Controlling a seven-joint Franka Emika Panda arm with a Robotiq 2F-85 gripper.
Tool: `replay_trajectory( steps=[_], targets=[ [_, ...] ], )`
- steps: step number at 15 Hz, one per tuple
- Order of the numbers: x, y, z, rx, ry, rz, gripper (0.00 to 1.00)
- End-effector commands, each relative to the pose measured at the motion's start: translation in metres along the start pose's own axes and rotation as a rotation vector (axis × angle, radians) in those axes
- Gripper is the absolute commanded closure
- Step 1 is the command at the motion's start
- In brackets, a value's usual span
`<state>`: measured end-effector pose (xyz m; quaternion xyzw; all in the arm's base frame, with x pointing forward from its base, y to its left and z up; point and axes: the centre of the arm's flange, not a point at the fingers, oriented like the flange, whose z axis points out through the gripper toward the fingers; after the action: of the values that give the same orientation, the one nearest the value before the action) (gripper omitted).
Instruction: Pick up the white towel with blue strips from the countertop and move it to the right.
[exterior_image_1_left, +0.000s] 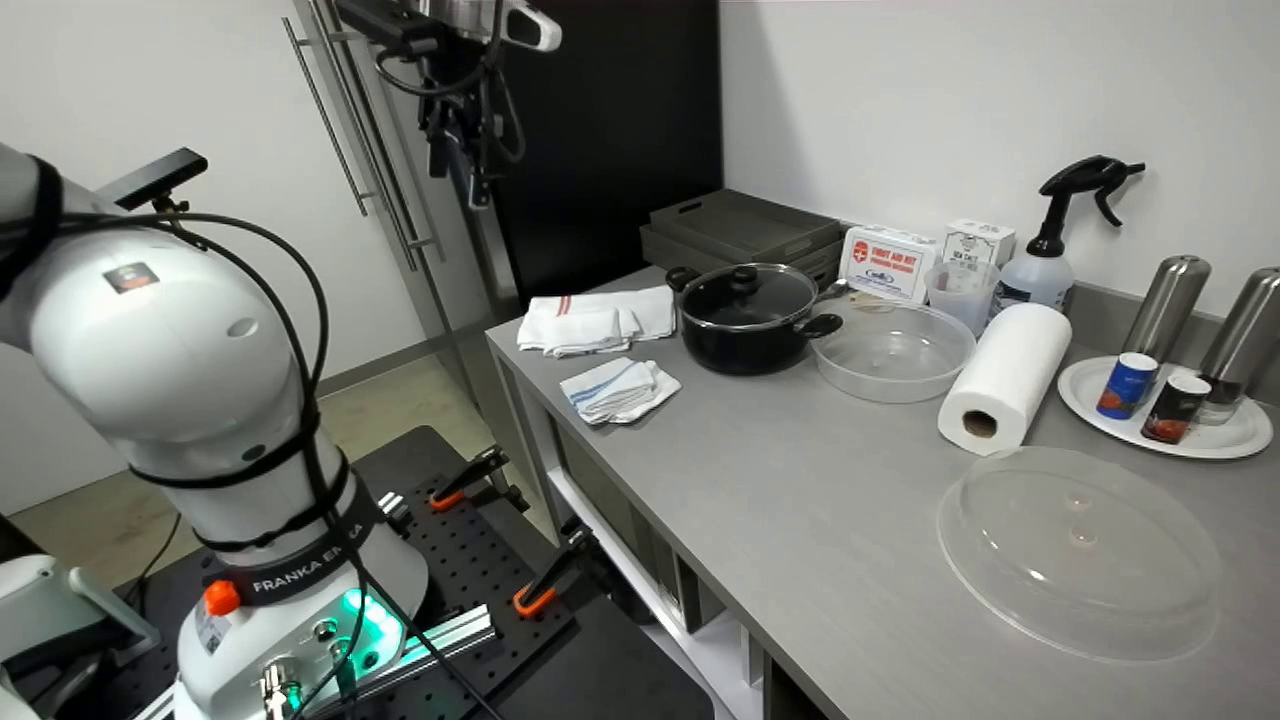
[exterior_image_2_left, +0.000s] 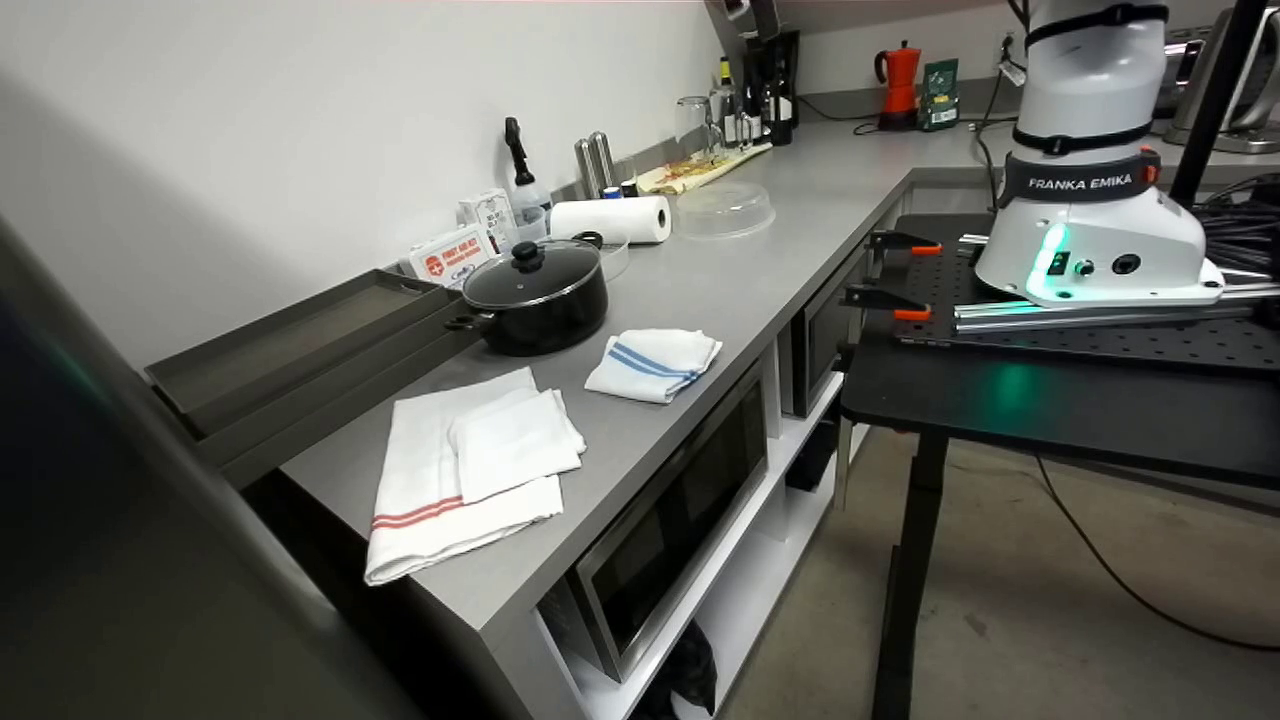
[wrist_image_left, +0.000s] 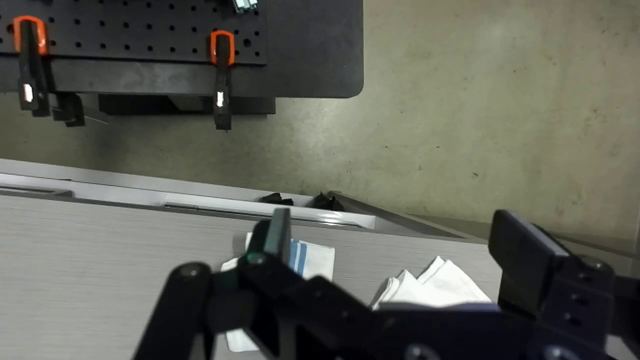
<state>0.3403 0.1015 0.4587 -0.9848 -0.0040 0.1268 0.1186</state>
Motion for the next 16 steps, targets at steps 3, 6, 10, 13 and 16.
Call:
replay_trajectory(
  steps=[3,6,10,13,16],
  targets=[
    [0.044,-0.009,0.061,-0.021,-0.002,-0.060,0.00],
    [0.066,-0.007,0.090,-0.031,0.014,-0.084,0.00],
    [0.097,-0.004,0.124,-0.059,0.076,-0.106,0.00],
    [0.122,-0.003,0.151,-0.090,0.128,-0.118,0.00],
    [0.142,-0.004,0.182,-0.143,0.170,-0.148,0.00]
  ],
)
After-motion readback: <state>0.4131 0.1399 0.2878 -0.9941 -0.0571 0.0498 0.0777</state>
